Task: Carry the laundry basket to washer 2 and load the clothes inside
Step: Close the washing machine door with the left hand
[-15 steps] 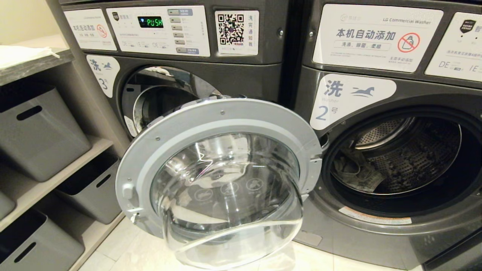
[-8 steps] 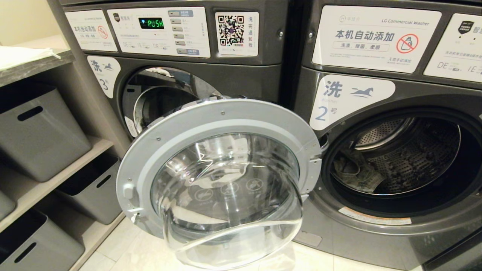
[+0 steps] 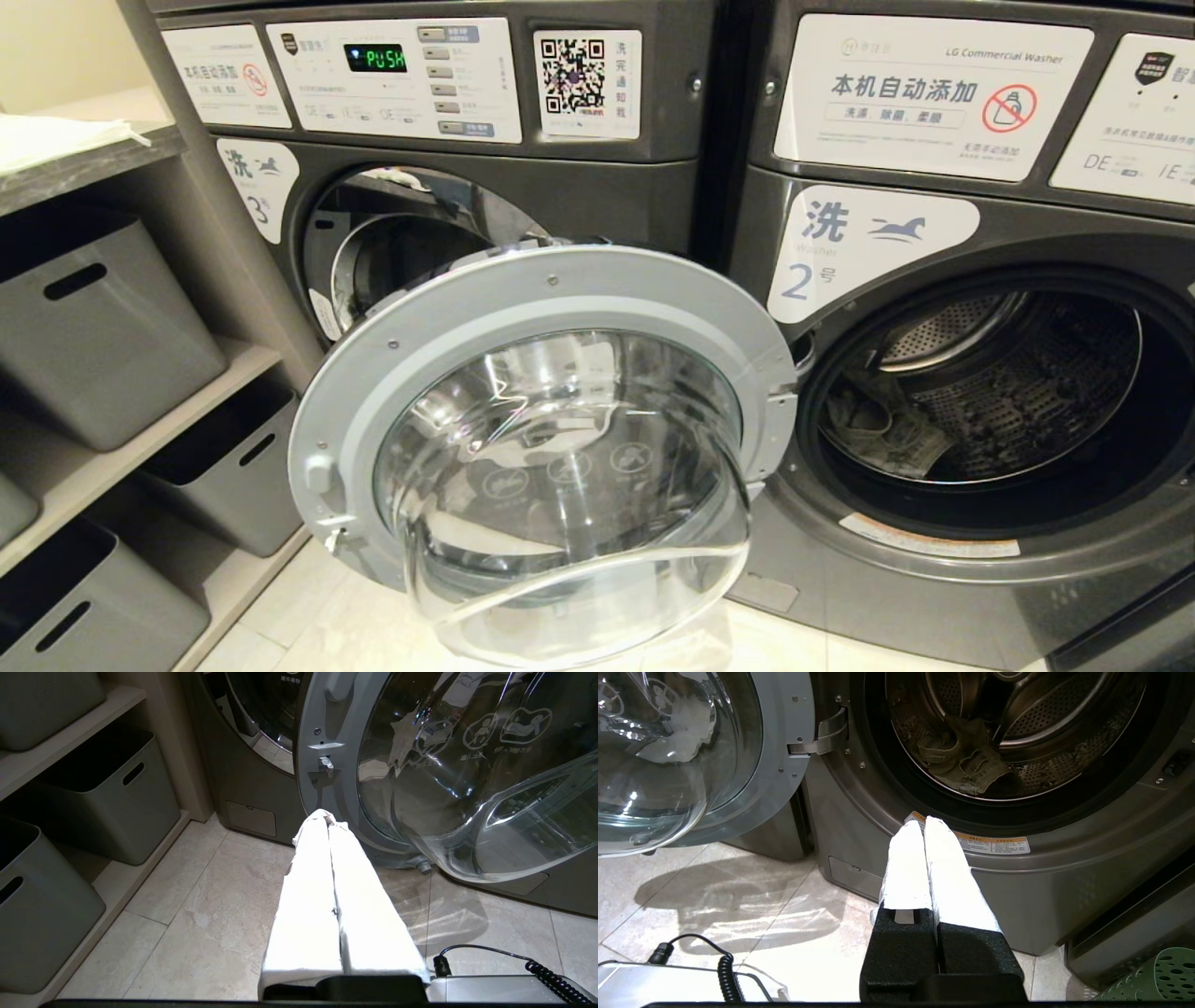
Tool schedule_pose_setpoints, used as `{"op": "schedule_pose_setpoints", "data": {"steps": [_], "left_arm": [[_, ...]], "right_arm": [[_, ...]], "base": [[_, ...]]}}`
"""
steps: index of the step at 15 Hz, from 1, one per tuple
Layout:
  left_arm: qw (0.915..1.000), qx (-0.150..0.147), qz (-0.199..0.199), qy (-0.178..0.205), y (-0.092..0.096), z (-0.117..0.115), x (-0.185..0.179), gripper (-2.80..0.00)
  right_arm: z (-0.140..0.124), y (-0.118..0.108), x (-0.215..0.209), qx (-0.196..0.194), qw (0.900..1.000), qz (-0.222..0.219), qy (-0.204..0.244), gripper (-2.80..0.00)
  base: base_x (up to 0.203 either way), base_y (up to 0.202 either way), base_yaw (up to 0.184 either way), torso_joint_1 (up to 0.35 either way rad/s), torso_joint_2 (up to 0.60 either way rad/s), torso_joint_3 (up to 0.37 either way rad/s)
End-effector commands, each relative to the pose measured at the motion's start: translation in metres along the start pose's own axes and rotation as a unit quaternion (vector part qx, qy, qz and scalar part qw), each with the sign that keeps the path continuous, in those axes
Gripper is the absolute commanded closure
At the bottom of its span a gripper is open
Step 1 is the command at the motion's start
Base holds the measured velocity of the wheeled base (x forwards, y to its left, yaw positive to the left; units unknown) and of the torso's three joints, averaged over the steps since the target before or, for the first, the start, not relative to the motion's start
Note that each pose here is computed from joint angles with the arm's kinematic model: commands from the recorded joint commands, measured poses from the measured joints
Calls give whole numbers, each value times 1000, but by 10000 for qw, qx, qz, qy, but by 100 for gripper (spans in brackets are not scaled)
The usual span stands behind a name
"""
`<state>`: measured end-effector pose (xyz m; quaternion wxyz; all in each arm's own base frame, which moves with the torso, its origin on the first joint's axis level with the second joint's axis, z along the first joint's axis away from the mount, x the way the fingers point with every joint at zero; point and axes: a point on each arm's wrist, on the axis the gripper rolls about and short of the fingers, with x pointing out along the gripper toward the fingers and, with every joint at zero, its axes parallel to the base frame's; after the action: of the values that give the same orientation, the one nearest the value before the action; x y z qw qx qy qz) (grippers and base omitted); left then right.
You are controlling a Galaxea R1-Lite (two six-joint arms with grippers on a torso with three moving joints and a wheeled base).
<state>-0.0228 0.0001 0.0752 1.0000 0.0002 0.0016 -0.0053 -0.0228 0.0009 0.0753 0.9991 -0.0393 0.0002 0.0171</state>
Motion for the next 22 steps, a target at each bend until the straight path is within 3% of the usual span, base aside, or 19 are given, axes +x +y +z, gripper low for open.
{"op": "schedule_pose_setpoints", "data": {"steps": [1, 9, 22], "left_arm": [[10000, 6, -1, 7, 0, 0, 0, 0], [10000, -2, -1, 7, 0, 0, 0, 0], [10000, 6, -1, 7, 0, 0, 0, 0]], "right_arm": [[0, 0, 0, -5, 10000, 6, 6, 0], [0, 0, 0, -5, 10000, 0, 7, 0], [0, 0, 0, 26, 10000, -2, 7, 0]], "base": [[0, 0, 0, 0, 0, 0], [-138, 0, 0, 0, 0, 6], [0, 1, -20, 0, 0, 0]]}}
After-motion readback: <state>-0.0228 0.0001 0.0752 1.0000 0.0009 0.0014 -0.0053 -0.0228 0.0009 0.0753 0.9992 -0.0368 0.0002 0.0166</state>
